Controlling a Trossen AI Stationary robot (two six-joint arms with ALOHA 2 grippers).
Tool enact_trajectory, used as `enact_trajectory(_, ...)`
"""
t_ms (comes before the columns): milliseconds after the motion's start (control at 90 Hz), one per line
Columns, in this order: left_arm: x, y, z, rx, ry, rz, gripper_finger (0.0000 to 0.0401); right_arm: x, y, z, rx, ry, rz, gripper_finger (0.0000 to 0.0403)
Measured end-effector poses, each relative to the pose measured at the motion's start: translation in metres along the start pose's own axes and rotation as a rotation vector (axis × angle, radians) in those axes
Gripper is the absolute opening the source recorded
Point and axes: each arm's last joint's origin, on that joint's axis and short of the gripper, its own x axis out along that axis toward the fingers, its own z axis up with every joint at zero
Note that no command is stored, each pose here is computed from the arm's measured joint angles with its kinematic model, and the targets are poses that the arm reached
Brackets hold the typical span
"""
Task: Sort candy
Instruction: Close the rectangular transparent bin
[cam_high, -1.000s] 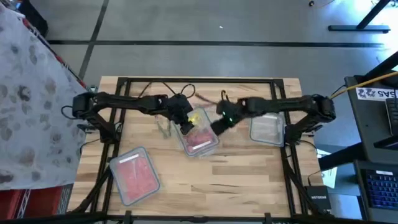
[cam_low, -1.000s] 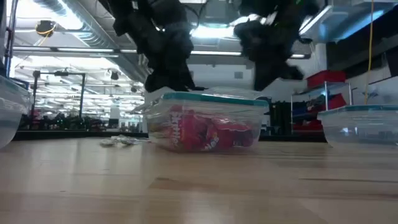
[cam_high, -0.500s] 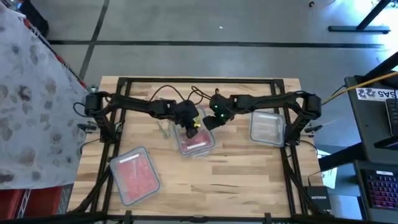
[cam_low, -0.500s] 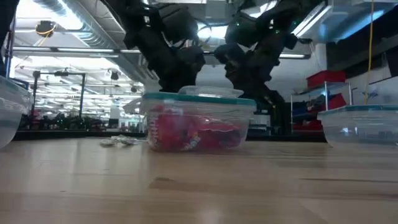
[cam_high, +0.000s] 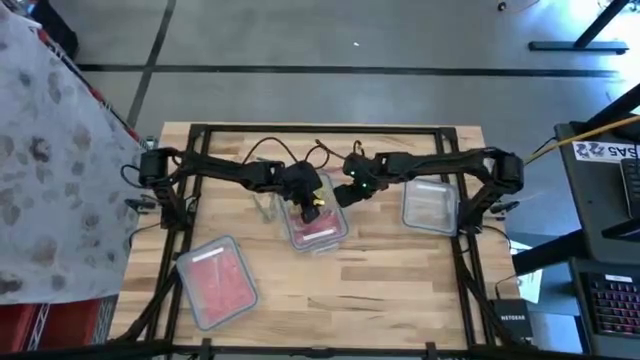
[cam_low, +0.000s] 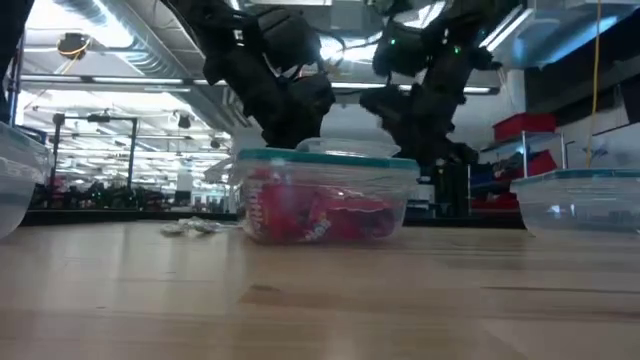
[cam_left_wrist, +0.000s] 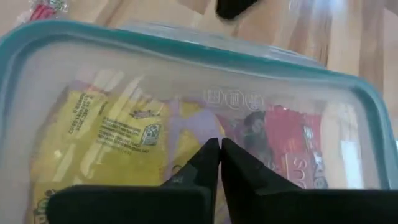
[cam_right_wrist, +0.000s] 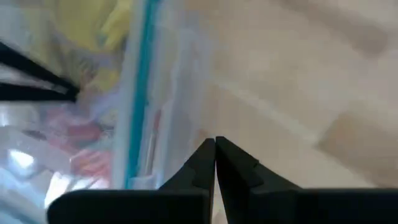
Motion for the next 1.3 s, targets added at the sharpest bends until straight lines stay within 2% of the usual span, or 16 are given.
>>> enact_trajectory(111, 0.000, 0.000, 0.000, 0.025, 0.001, 0.001, 0.0000, 0.014, 0.004, 0.003, 0.013, 0.012, 0.074, 0.0000)
enact_trajectory(389, 0.007, 0.001, -0.003, 0.030, 0.021, -0.019, 0.0000, 0.036, 0.009, 0.000, 0.019, -0.005, 0.082, 0.0000)
enact_trajectory(689, 0.008, -0.001, -0.003, 0.039, 0.020, -0.044, 0.0000, 0.036, 0.011, 0.000, -0.050, 0.023, 0.117, 0.0000)
enact_trajectory(822, 0.011, -0.001, -0.002, 0.038, 0.013, -0.057, 0.0000, 0.024, 0.008, -0.001, -0.060, 0.030, 0.095, 0.0000)
enact_trajectory(1000, 0.013, -0.004, -0.002, 0.046, 0.003, -0.054, 0.0000, 0.004, 0.007, 0.010, -0.079, -0.011, 0.151, 0.0000)
enact_trajectory(1300, 0.016, -0.004, -0.002, 0.075, -0.012, -0.054, 0.0000, 0.018, 0.001, 0.011, -0.067, 0.026, 0.166, 0.0000)
